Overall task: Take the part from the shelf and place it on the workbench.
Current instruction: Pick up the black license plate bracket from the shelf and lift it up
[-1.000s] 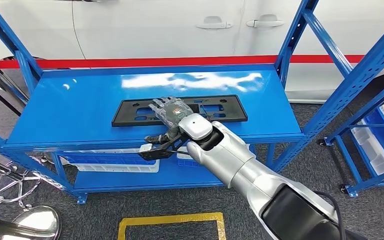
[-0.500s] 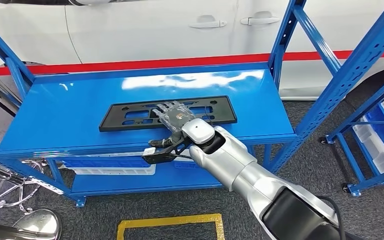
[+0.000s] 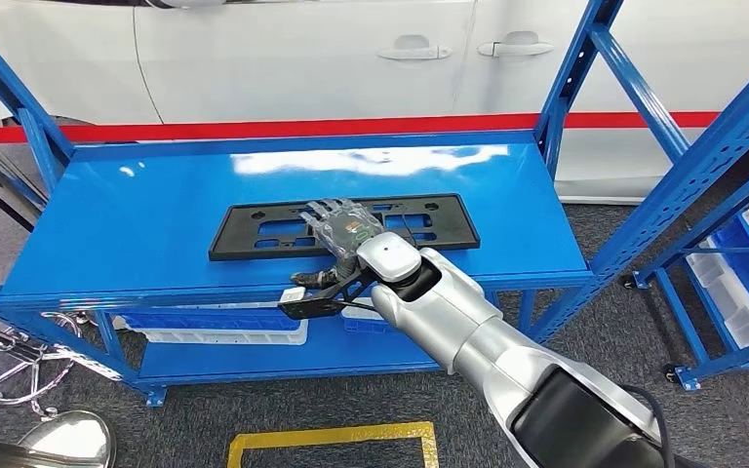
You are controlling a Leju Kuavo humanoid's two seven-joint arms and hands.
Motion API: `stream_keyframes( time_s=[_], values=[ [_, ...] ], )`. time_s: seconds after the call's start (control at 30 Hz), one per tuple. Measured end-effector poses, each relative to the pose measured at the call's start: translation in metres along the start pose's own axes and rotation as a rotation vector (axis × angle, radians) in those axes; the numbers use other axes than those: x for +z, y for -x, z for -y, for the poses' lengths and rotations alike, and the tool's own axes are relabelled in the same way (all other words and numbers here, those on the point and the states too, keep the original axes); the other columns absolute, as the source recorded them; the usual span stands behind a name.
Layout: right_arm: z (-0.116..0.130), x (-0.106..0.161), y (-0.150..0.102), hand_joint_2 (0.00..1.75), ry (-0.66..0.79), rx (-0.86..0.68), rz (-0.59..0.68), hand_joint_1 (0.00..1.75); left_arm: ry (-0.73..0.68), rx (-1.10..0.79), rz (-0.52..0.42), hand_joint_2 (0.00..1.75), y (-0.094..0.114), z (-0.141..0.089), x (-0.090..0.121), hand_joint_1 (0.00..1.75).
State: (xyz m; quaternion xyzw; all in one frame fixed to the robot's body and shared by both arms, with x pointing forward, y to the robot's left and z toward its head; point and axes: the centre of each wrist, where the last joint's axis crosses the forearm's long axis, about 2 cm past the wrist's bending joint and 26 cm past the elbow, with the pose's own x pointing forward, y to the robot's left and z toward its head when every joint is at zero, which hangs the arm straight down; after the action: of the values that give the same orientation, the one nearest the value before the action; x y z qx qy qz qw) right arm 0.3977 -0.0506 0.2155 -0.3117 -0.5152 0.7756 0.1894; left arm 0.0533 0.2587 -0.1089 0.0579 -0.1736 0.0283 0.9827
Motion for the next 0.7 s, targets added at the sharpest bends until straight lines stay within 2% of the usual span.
stream_keyframes(
  time_s=[0.7],
  values=[
    [-0.0093,0.0005,-0.0015,0.0,-0.02,-0.013,0.002,0.0,-0.003,0.008,-0.01,0.0,0.0009,-0.0012,0.0,0.0]
  ],
)
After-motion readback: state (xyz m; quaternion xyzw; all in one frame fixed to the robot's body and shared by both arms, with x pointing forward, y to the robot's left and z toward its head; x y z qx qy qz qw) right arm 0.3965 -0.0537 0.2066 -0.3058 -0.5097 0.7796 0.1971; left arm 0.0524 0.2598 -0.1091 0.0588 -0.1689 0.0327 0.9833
